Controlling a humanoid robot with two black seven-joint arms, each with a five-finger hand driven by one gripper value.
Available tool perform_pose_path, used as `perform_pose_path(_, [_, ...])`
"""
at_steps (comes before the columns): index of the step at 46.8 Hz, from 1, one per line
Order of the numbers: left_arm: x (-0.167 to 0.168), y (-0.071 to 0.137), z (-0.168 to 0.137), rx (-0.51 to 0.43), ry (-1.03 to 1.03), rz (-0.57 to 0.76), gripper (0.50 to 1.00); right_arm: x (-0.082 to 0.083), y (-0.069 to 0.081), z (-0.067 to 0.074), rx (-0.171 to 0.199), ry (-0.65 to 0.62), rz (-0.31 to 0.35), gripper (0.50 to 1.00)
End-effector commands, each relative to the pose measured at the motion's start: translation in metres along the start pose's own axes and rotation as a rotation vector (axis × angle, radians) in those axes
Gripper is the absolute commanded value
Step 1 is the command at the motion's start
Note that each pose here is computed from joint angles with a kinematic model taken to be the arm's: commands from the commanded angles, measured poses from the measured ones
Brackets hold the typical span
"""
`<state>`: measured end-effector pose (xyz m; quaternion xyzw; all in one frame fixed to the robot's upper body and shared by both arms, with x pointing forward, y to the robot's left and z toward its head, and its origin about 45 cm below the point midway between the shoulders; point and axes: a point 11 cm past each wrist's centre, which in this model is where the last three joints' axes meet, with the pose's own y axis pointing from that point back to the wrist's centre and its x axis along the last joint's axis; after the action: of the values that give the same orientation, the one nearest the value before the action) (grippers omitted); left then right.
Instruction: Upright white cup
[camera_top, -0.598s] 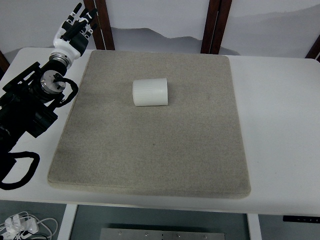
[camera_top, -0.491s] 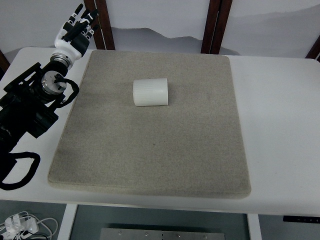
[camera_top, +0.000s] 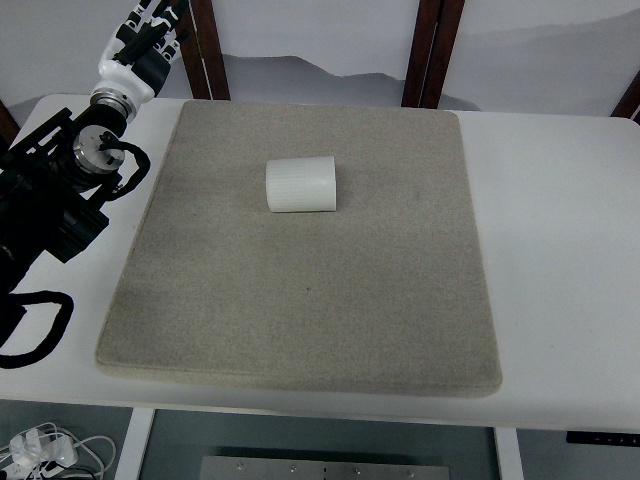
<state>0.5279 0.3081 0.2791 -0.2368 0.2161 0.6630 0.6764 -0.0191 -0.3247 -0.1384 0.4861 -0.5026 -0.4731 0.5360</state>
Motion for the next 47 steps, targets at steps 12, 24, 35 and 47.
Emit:
perform_pose_path(12, [-0.059, -0.011, 0.005, 0.041, -0.333, -0.196, 0.996, 0.000, 0.000, 0.000, 0.000, 0.000, 0.000, 0.952])
perform_pose_path(24, [-0.096, -0.003, -0.008, 0.107, -0.704, -0.400, 0.994, 0.000, 0.000, 0.000, 0.000, 0.000, 0.000, 0.952])
perform_pose_path(35, [-0.125, 0.022, -0.037, 0.204, -1.128, -0.658, 0.994, 0.000, 0.000, 0.000, 0.000, 0.000, 0.000, 0.952])
perform_pose_path(47, [-0.133, 0.035, -0.057, 0.312, -1.478, -0.773, 0.994, 0.000, 0.000, 0.000, 0.000, 0.000, 0.000, 0.952])
